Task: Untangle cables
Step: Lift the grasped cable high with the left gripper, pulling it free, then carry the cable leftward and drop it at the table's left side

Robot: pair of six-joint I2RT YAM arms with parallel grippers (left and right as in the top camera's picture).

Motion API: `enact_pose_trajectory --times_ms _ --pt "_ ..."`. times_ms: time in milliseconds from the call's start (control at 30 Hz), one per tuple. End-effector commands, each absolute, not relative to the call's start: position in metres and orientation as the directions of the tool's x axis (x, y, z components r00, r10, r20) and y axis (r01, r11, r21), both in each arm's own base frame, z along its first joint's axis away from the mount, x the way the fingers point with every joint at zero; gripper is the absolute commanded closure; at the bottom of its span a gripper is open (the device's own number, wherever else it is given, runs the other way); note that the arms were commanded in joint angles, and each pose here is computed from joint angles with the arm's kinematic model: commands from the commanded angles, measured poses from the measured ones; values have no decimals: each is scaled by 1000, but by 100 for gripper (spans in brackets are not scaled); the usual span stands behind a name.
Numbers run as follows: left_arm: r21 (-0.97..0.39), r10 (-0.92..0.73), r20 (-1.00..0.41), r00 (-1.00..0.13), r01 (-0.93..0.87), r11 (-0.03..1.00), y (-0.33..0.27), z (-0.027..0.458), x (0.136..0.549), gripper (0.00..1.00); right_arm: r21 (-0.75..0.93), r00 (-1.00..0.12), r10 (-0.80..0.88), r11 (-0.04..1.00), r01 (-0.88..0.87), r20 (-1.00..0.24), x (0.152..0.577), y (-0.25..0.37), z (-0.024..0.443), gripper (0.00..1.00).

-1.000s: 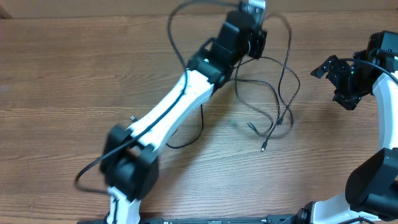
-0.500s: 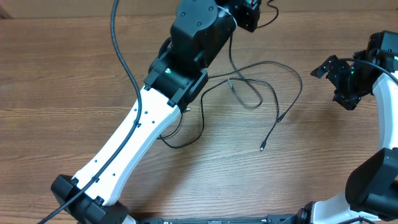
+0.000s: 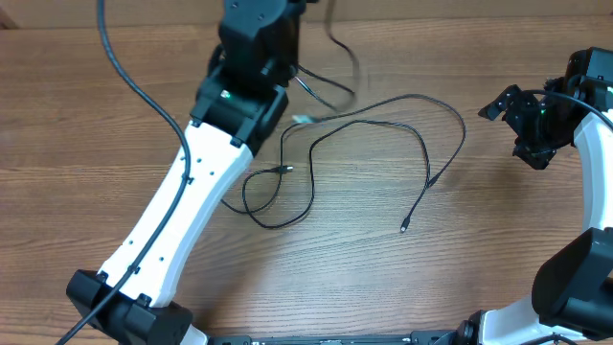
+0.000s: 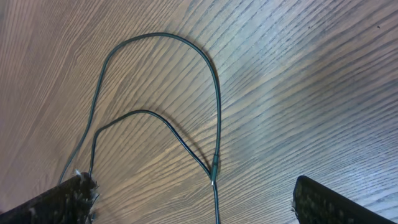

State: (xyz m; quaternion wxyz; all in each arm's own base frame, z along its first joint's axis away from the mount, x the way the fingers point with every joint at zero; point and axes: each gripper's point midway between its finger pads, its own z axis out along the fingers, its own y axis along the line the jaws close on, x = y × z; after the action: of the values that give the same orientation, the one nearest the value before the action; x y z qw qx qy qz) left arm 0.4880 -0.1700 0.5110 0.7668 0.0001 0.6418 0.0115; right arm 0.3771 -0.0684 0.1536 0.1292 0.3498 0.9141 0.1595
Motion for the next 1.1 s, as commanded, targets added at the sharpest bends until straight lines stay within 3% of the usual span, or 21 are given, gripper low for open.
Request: enact_pose_trajectory --times_ms 0,200,367,600,767,1067 --pt "36 68 -983 173 -183 982 -113 525 487 96 379 -722 678 709 594 -136 375 -70 156 0" --pt "24 35 -999 28 -327 945 -32 486 505 96 379 -722 678 709 594 -136 375 -70 156 0" --pt "-83 -126 -991 -51 -507 858 63 448 501 96 379 -722 678 709 594 -136 375 -70 156 0" --pt "-202 -356 -931 -79 -702 683 171 395 469 96 379 -722 678 709 594 -137 375 -70 156 0" --pt "-256 -501 -865 -29 -832 491 233 357 433 96 379 -722 678 709 594 -136 375 -70 156 0" --pt "-166 -588 -806 -66 -929 332 292 304 393 96 379 -722 678 709 594 -137 375 -70 156 0"
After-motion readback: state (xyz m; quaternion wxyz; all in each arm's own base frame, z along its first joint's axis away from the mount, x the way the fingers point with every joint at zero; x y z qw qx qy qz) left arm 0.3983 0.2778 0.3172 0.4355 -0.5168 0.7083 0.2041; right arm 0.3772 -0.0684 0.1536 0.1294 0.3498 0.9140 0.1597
